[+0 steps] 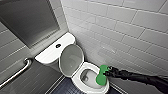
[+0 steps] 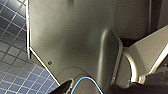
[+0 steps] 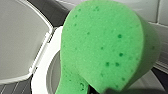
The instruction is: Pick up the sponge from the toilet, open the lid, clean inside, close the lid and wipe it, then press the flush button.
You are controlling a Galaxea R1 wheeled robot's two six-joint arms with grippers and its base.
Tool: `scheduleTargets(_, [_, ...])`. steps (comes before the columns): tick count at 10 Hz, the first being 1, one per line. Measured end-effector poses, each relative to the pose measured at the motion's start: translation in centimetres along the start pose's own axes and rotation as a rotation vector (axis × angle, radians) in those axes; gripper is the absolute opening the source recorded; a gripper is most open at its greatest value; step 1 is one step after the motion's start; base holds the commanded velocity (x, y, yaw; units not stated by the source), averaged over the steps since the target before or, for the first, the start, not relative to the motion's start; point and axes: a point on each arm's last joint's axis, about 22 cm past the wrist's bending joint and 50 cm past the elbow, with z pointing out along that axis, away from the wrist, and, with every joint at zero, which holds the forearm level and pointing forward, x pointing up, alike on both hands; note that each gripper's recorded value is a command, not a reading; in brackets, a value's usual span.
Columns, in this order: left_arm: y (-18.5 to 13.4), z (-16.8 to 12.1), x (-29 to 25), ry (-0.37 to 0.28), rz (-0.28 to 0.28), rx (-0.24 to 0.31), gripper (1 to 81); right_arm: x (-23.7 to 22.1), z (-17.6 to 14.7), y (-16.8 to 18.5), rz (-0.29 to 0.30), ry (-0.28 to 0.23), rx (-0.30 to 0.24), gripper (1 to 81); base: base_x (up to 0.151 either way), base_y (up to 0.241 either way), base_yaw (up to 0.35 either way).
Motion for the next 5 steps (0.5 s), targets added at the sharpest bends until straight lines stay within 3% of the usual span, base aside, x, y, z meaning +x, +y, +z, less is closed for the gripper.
scheduleTargets(3, [-0.1,0.0,-1.2,-0.027,-0.012,0.002,81.1,-0.9,1.9,-0.8,0.006,-0.025,0.020,1.0,0.000,0.000,0.000])
scheduleTargets(5, [-0.1,0.0,-1.2,-0.027,-0.012,0.002,81.1,0.3,2.1,-2.2,-0.005,-0.010,0.038,1.0,0.000,0.000,0.000])
